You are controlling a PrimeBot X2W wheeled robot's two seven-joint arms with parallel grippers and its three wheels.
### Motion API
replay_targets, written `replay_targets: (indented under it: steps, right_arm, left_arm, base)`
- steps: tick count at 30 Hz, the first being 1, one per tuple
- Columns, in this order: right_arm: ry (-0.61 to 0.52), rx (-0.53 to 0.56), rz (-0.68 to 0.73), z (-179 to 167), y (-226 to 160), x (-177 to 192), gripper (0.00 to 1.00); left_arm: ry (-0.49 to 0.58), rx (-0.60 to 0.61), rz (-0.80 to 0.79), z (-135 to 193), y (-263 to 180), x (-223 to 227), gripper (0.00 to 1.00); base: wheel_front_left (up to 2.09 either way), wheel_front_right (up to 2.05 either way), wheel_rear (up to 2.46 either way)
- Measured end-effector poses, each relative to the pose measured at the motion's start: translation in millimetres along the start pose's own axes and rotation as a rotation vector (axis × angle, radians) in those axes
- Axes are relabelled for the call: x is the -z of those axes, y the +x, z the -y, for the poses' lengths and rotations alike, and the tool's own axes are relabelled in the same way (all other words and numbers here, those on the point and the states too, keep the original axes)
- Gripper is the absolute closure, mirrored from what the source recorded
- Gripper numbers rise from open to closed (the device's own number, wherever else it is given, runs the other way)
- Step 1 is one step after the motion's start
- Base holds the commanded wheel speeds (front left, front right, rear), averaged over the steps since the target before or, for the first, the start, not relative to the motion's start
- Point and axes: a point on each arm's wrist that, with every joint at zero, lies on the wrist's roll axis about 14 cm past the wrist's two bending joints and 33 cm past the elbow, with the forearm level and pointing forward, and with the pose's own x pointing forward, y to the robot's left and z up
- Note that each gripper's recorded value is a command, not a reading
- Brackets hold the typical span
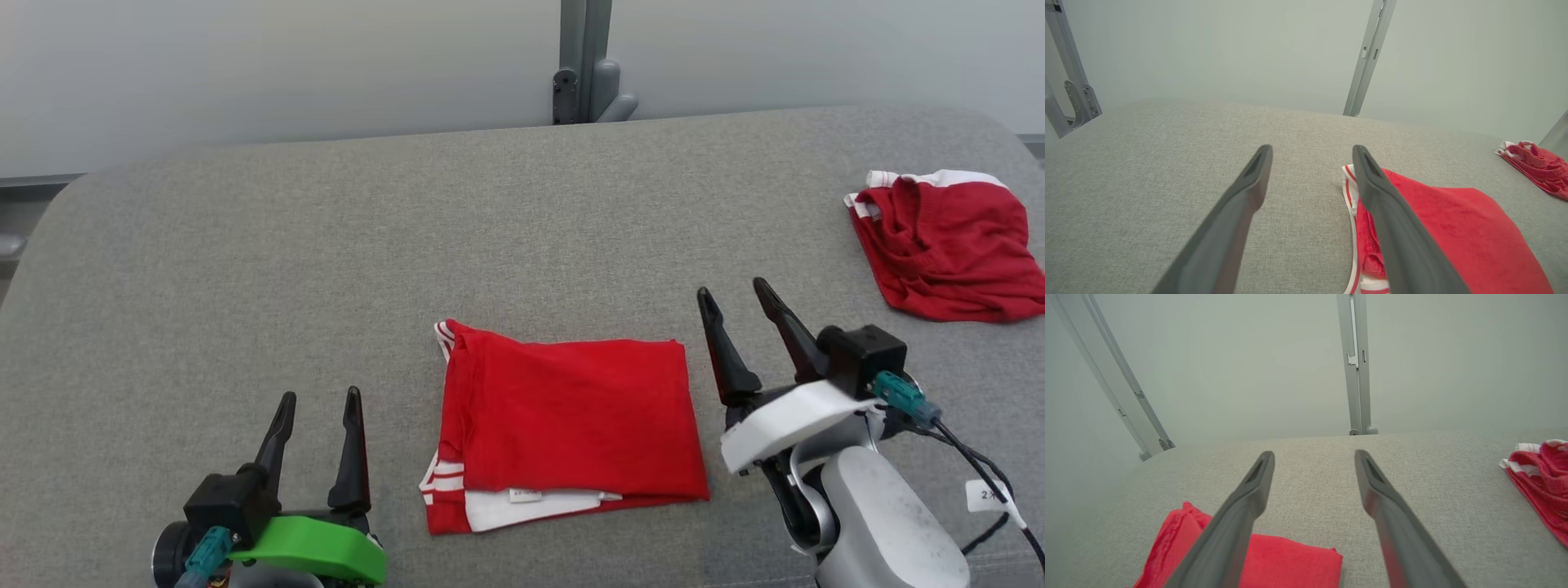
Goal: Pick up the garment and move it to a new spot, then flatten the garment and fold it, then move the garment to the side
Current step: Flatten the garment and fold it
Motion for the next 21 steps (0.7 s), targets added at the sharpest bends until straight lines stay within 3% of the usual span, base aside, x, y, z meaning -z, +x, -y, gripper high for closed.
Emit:
replay_targets:
  steps: [12,21]
  right_arm:
    - [-0.052,0.177,0.058,37.4,-60.2,-13.8,0.00]
    - [-0.066,0.209,0.067,43.1,-76.7,-16.9,0.00]
  left_arm:
    - [-0.004,-0.008,0.004,1.0,-6.2,0.7,0.00]
    - [-0.006,-0.042,0.013,-8.1,-13.5,-0.3,0.00]
  base:
    - [0.00,0.00,0.00]
    - [0.00,0.00,0.00]
